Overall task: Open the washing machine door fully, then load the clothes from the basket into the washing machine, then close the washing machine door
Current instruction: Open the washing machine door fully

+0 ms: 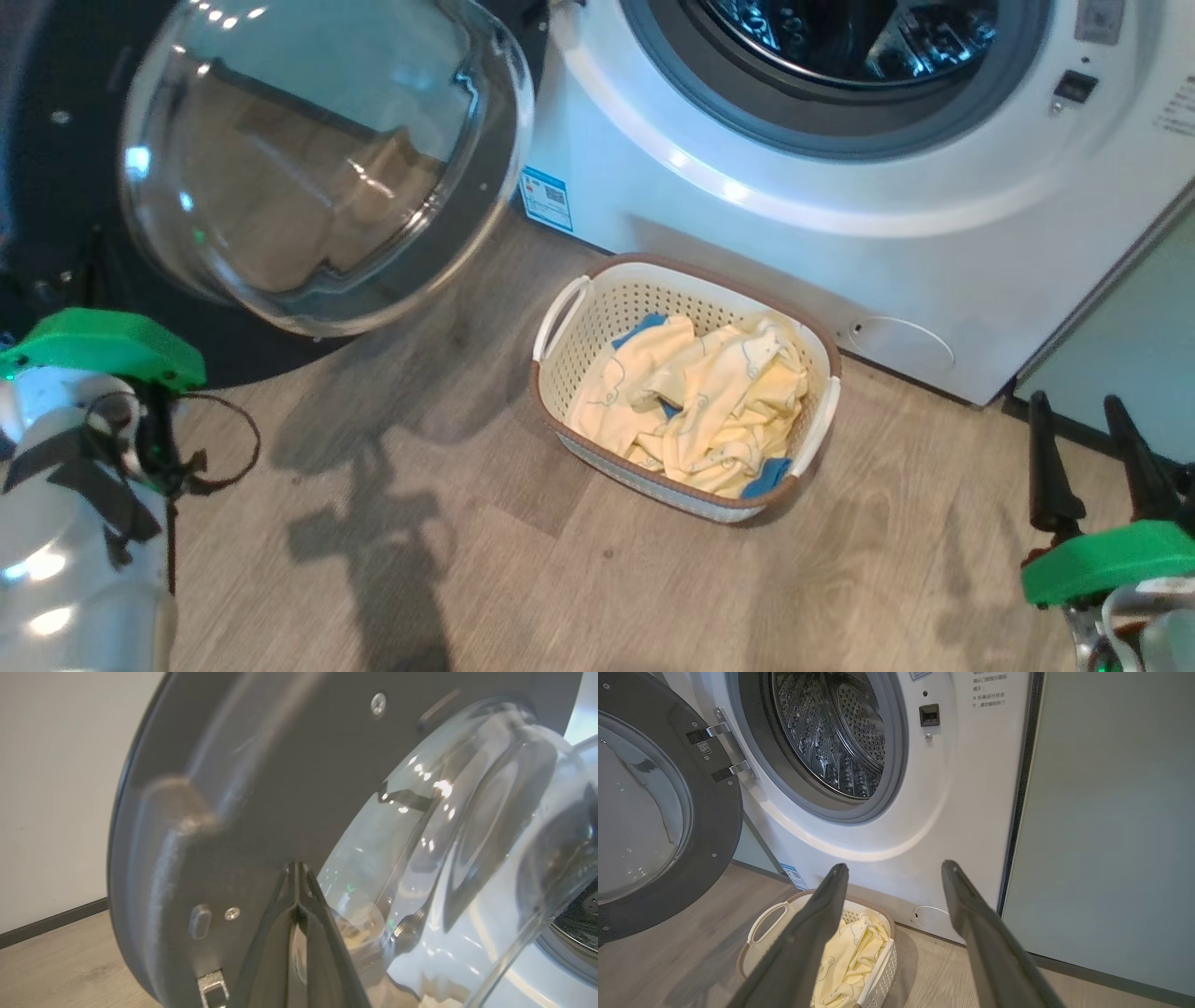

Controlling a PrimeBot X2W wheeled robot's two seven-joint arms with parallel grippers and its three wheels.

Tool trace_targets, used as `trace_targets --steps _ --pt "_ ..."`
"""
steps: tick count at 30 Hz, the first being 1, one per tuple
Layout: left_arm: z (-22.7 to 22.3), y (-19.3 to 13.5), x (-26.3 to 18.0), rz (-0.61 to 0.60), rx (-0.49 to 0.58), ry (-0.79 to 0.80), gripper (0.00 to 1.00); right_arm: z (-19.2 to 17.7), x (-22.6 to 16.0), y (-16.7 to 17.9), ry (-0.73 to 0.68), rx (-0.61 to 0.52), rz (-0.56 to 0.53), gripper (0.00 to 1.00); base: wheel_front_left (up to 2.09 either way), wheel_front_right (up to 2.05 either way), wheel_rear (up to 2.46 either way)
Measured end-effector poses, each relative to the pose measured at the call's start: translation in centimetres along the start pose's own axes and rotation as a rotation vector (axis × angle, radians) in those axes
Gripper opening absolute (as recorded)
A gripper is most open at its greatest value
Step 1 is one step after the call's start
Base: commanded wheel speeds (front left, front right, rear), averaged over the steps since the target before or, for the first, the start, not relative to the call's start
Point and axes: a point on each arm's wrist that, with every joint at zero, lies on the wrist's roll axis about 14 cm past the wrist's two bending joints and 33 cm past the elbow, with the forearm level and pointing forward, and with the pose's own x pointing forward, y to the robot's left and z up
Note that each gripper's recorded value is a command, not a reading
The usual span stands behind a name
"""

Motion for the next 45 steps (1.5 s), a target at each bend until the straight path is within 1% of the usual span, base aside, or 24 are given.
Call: trace_targets --steps 8,16,23,29,33,40,41,43,44,45 --pt "-0.3 1.7 2.0 0.072 -0.024 0.017 0.0 -0.1 0.3 -1.3 0.0 -0.003 -0.021 1.0 0.0 0.0 0.0" --pt "-1.6 1.7 3.1 0.093 -0.038 0.046 0.0 -0.6 0.3 -2.8 0.011 -0.009 -0.047 1.0 0.0 0.0 0.0" --pt "-1.6 1.3 3.4 0.087 -0.034 0.043 0.0 -0.3 0.3 -3.1 0.003 -0.011 -0.055 1.0 0.0 0.0 0.0" --pt "-0.2 -0.6 3.2 0.021 -0.022 -0.003 0.0 0.7 0.1 -2.8 -0.018 -0.019 -0.053 1.0 0.0 0.0 0.0" --pt "0.4 -2.2 2.2 -0.041 -0.022 -0.029 0.0 1.7 -0.4 -2.2 -0.042 -0.018 -0.053 1.0 0.0 0.0 0.0" --pt "-1.5 -3.6 -2.1 -0.157 -0.005 0.01 0.0 2.4 -3.8 -1.9 -0.056 -0.015 -0.093 1.0 0.0 0.0 0.0" --pt "-1.7 -3.9 -2.6 -0.174 -0.001 0.012 0.11 2.6 -4.3 -2.0 -0.06 -0.015 -0.102 1.0 0.0 0.0 0.0" --pt "-2.2 -4.5 -3.5 -0.199 -0.005 0.018 0.51 2.9 -5.2 -2.1 -0.071 -0.012 -0.119 1.0 0.0 0.0 0.0" --pt "-2.7 -5.1 -4.0 -0.219 -0.004 0.03 0.86 3.0 -5.6 -2.3 -0.075 -0.013 -0.128 1.0 0.0 0.0 0.0" --pt "-3.2 -5.8 -4.4 -0.243 -0.002 0.043 1.0 3.2 -6.1 -2.5 -0.08 -0.014 -0.139 1.0 0.0 0.0 0.0"
